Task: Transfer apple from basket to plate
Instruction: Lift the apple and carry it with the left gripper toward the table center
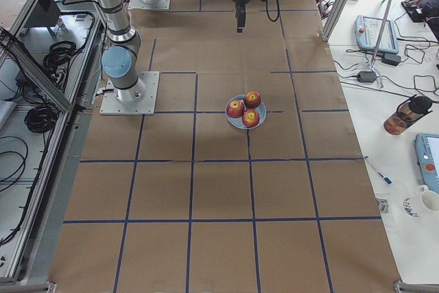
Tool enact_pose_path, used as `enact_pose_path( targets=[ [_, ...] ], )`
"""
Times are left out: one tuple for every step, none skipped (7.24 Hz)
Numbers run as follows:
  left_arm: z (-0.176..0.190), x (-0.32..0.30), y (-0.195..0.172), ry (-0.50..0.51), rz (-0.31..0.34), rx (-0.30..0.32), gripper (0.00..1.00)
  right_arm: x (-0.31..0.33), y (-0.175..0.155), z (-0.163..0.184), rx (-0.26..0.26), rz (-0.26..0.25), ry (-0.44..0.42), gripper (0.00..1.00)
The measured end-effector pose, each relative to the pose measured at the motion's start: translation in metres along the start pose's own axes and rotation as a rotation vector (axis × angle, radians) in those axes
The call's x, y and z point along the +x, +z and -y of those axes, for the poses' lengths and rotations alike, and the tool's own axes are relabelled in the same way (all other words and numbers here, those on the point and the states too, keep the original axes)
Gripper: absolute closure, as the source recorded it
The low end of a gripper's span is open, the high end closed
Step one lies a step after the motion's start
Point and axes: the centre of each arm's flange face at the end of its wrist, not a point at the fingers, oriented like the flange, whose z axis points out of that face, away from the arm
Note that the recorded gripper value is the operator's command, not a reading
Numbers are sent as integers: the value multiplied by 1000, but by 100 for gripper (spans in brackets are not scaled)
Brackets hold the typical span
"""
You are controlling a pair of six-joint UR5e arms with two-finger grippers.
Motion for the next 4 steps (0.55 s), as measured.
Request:
enact_pose_path(
  targets=[
    [20, 38, -15, -64, 13, 14, 52, 0, 0, 0, 0, 0, 0, 0],
    [43, 83, -25, -129, 22, 29, 52, 0, 0, 0, -1, 0, 1, 0],
    [68, 130, -32, -195, 26, 42, 52, 0, 0, 0, 0, 0, 1, 0],
    [91, 175, -33, -253, 23, 47, 52, 0, 0, 0, 0, 0, 1, 0]
  ],
)
